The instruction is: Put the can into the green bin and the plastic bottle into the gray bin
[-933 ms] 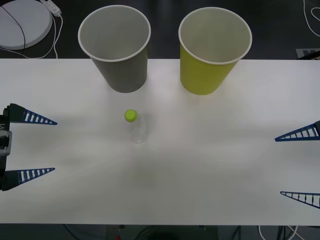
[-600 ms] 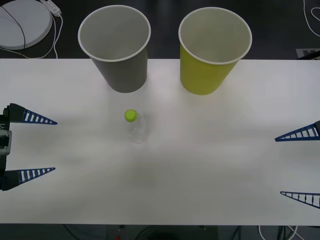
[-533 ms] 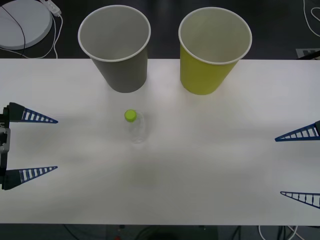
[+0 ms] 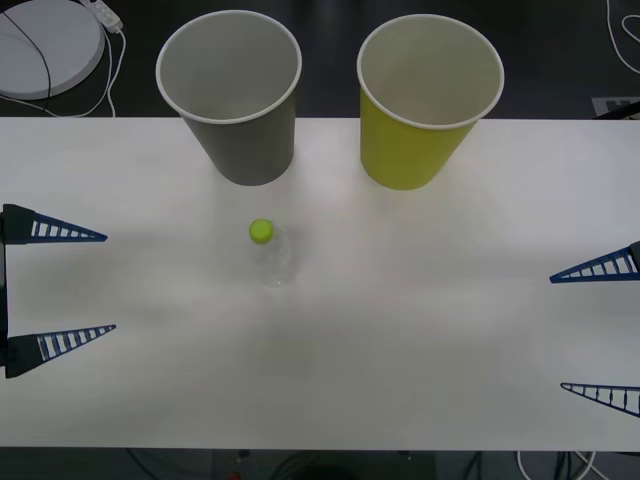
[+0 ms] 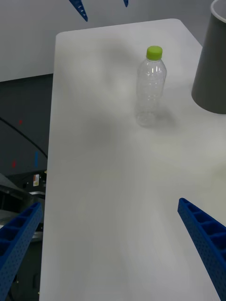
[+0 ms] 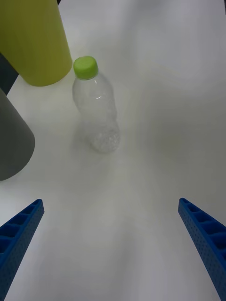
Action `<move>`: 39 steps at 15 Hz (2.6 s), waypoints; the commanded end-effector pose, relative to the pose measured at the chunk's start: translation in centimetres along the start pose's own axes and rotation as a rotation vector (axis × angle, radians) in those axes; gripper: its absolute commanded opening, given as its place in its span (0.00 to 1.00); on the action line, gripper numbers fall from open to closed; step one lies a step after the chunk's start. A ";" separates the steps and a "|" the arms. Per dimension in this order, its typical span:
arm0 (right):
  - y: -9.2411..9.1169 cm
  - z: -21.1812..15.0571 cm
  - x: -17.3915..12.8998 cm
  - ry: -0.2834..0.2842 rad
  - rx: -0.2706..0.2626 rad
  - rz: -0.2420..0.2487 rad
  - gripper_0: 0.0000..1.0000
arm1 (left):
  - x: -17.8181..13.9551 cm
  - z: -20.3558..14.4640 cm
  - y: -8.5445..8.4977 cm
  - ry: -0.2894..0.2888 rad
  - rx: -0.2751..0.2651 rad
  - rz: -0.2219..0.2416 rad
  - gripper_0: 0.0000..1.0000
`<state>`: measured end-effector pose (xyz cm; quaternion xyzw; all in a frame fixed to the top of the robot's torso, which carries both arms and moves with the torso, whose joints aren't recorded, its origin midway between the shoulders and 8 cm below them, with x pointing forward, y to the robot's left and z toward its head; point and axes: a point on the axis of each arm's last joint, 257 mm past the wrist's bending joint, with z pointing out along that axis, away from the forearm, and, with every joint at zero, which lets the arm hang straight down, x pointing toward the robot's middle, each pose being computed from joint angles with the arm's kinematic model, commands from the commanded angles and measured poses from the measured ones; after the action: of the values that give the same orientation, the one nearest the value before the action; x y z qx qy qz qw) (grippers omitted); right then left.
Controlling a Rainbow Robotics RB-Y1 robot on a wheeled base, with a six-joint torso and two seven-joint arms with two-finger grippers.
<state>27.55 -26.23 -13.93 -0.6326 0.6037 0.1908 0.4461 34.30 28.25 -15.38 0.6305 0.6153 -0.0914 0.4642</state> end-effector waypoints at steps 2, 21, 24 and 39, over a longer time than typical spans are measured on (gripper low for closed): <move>0.0 0.0 0.0 0.000 0.000 0.000 1.00 | 0.3 1.6 -1.3 -0.036 -0.015 -0.116 1.00; 0.0 0.0 0.0 0.000 0.000 0.000 1.00 | -1.4 10.5 -0.6 -0.156 -0.115 -0.247 1.00; 0.0 0.0 0.0 0.000 0.000 0.000 1.00 | -1.8 11.9 -0.2 -0.167 -0.142 -0.250 1.00; 0.0 0.0 0.0 0.000 0.000 0.000 1.00 | -4.2 18.2 1.3 -0.213 -0.198 -0.257 1.00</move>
<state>27.55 -26.24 -13.93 -0.6326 0.6037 0.1908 0.4461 42.58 13.14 -21.93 0.4850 0.6447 -0.1569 0.5696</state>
